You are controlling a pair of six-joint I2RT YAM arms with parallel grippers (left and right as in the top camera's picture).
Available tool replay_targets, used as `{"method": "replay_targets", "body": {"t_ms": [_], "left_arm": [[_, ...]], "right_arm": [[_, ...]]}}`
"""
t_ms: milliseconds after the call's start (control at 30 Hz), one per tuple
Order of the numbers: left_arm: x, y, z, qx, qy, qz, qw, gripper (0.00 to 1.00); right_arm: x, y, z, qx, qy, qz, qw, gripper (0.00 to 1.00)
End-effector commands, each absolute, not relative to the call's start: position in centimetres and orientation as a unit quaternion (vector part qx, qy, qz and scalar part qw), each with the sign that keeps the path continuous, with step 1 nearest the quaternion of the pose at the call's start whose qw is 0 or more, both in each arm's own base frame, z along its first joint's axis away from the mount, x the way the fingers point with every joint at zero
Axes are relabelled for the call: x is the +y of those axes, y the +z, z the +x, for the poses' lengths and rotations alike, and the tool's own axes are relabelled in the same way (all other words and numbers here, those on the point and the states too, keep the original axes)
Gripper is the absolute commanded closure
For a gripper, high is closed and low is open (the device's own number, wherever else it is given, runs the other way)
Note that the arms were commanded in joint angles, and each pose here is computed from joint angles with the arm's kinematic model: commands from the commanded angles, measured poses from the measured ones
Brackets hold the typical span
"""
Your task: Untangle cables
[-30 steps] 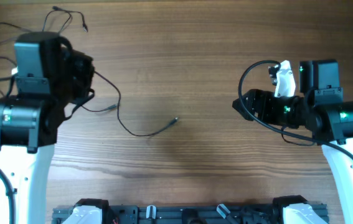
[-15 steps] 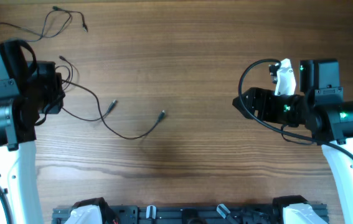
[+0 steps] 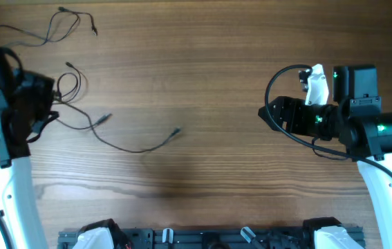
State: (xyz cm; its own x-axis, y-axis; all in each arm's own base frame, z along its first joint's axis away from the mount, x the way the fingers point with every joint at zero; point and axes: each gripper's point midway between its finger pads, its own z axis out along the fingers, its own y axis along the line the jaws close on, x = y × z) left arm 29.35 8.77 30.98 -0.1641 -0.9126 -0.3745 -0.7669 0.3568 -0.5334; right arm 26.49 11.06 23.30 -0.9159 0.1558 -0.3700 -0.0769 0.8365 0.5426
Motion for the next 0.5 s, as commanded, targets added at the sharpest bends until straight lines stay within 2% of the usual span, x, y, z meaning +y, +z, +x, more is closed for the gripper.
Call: {"method": "replay_targets", "body": {"t_ms": [0, 100, 200, 367, 467], "left_arm": [[9.6, 30.3, 28.7, 0.758, -0.113, -0.563, 0.309, 0.96], [7.0, 30.7, 30.6, 0.808, -0.178, -0.472, 0.305, 0.96], [2.1, 32.3, 32.8, 0.849, -0.295, -0.311, 0.308, 0.96], [-4.4, 35.1, 32.2, 0.831, -0.465, -0.101, 0.290, 0.96], [-5.4, 34.9, 31.6, 0.828, -0.485, -0.071, 0.275, 0.96]], "right_arm": [[10.9, 23.2, 26.9, 0.937, 0.278, 0.021, 0.210, 0.17], [11.0, 23.4, 27.2, 0.935, 0.279, 0.019, 0.217, 0.17], [11.0, 23.6, 27.4, 0.934, 0.280, 0.017, 0.222, 0.17], [11.0, 23.5, 27.4, 0.934, 0.280, 0.018, 0.220, 0.17], [11.0, 23.5, 27.3, 0.934, 0.280, 0.018, 0.220, 0.16]]}}
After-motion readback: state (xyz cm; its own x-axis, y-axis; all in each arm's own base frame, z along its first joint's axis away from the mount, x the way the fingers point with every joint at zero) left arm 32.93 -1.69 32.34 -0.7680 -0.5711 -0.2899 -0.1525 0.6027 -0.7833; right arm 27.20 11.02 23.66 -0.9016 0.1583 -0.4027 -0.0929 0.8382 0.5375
